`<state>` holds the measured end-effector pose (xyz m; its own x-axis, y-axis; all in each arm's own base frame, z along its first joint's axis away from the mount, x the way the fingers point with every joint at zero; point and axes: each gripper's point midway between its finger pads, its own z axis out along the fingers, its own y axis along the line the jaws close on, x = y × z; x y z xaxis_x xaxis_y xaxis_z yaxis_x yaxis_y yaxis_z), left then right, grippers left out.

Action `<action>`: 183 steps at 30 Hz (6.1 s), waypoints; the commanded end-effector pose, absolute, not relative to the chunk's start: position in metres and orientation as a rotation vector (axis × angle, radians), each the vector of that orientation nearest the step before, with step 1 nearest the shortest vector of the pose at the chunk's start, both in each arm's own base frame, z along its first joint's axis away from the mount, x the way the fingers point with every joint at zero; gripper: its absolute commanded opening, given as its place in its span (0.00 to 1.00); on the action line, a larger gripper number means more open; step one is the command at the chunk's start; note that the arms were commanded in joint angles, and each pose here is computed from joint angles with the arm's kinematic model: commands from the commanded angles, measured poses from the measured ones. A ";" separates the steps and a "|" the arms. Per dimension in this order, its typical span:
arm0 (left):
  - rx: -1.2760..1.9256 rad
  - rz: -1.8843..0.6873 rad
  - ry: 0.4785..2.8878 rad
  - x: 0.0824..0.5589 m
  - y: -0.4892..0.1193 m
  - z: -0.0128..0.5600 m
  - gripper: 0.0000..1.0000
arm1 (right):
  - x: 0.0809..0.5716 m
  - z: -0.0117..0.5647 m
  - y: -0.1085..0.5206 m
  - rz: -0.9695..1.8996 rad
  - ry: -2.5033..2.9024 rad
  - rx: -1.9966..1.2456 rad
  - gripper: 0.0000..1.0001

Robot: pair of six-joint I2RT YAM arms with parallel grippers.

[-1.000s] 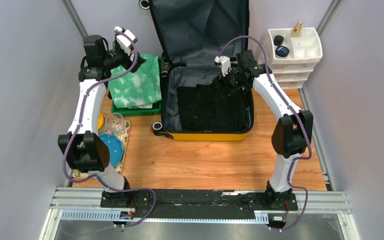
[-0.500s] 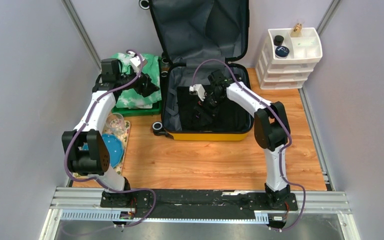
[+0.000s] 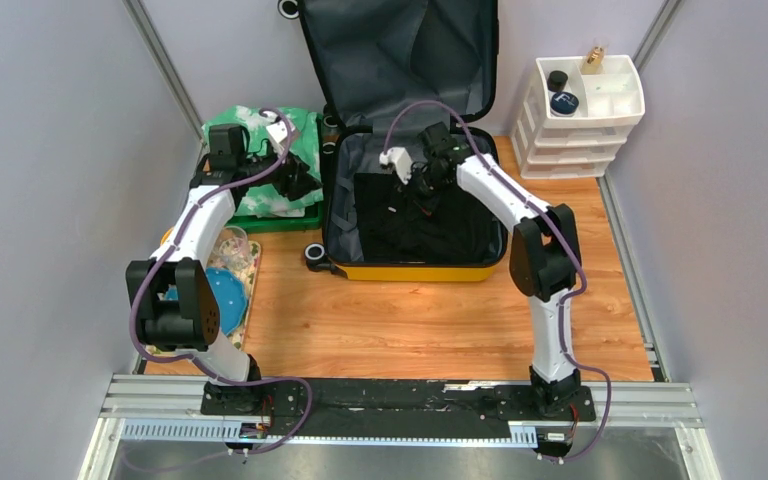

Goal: Open, take out, and arrange the luggage

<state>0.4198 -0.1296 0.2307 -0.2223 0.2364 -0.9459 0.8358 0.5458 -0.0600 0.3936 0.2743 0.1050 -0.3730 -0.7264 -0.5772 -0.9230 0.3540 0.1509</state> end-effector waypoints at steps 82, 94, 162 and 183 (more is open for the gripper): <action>0.528 -1.269 1.894 0.392 -0.267 0.193 0.80 | 0.443 0.193 0.314 1.188 2.351 -0.426 0.00; 0.705 -1.175 1.682 0.374 -0.284 0.173 0.83 | 0.425 0.201 0.319 1.201 2.277 -0.507 0.00; 0.996 -0.912 2.084 0.399 -0.278 0.118 0.96 | 0.476 0.173 0.139 0.449 2.479 -0.481 0.75; 1.058 -0.649 1.751 0.503 -0.311 0.158 0.00 | 0.456 0.216 0.151 0.531 2.323 -0.629 0.81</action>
